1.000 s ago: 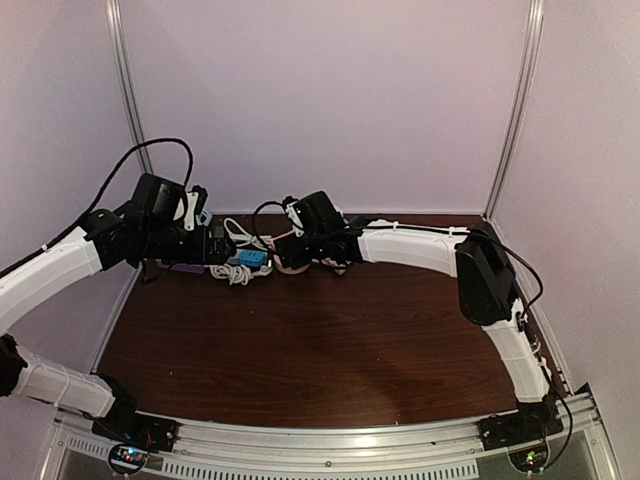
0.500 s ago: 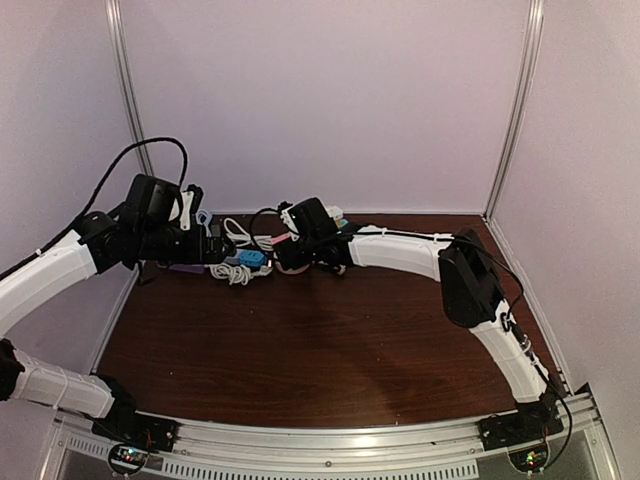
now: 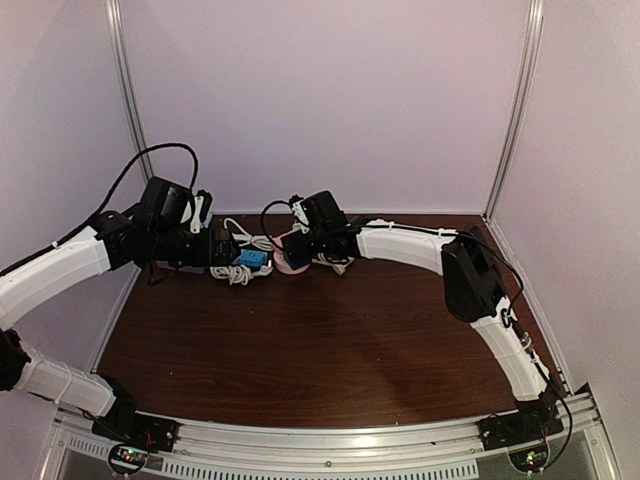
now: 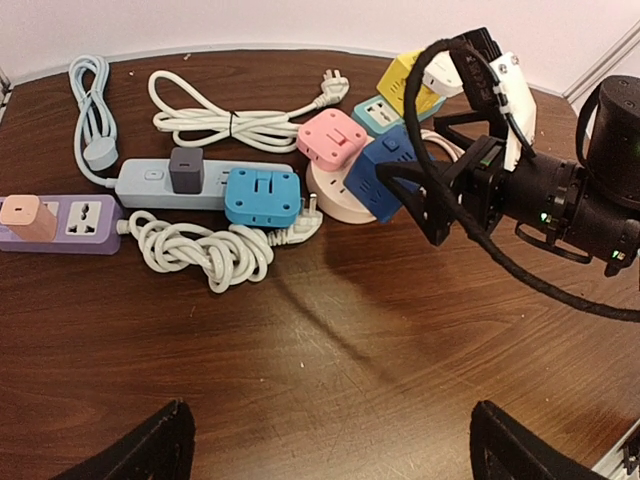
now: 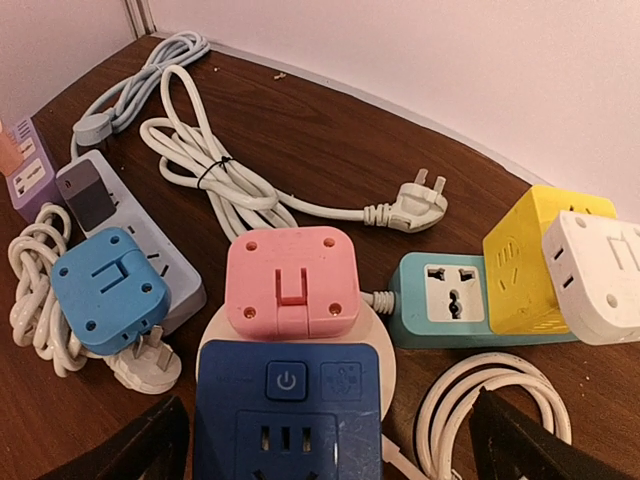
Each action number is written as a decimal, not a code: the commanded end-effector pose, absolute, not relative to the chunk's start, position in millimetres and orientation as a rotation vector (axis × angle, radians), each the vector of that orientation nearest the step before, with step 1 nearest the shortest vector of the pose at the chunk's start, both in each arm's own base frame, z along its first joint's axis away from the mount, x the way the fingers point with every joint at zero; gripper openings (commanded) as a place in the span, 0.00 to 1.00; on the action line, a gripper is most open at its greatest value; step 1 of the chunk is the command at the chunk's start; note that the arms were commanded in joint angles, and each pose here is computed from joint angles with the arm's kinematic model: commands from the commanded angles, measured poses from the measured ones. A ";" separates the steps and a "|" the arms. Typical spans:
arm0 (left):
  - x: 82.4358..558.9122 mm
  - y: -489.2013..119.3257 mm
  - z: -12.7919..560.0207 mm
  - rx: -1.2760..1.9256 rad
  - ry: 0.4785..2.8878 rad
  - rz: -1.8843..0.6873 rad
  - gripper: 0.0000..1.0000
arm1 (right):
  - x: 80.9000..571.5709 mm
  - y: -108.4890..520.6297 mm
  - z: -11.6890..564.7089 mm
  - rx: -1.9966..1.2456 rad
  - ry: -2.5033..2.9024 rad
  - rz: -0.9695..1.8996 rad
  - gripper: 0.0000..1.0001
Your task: Pull the plug off the socket
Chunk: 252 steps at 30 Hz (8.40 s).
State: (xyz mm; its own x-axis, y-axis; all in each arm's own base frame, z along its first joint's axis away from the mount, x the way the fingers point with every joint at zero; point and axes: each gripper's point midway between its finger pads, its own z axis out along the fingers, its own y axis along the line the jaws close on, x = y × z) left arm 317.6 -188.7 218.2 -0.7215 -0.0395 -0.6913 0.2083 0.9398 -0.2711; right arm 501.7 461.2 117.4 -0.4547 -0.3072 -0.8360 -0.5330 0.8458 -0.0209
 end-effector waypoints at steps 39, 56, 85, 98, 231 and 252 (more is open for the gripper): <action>328.8 -277.0 159.9 0.004 2.329 -1.089 0.96 | 316.1 381.2 101.5 -0.555 2.218 0.424 0.37; 301.5 -372.2 123.4 0.090 2.369 -1.451 0.47 | 256.9 381.2 82.6 -0.581 2.218 0.386 0.94; 262.7 -370.3 75.2 0.210 2.623 -1.463 0.10 | 251.6 396.0 97.7 -0.822 2.387 0.534 0.92; 287.1 -377.5 84.8 0.012 2.495 -1.533 0.00 | 268.4 390.3 99.1 -0.764 2.404 0.402 0.77; 206.8 -269.8 -87.1 -0.128 3.121 -0.560 0.00 | 310.4 371.3 152.3 -0.329 2.393 0.395 0.20; 200.5 -268.8 -88.9 -0.113 3.133 -0.533 0.00 | 318.1 382.7 134.0 -0.448 2.412 0.167 0.20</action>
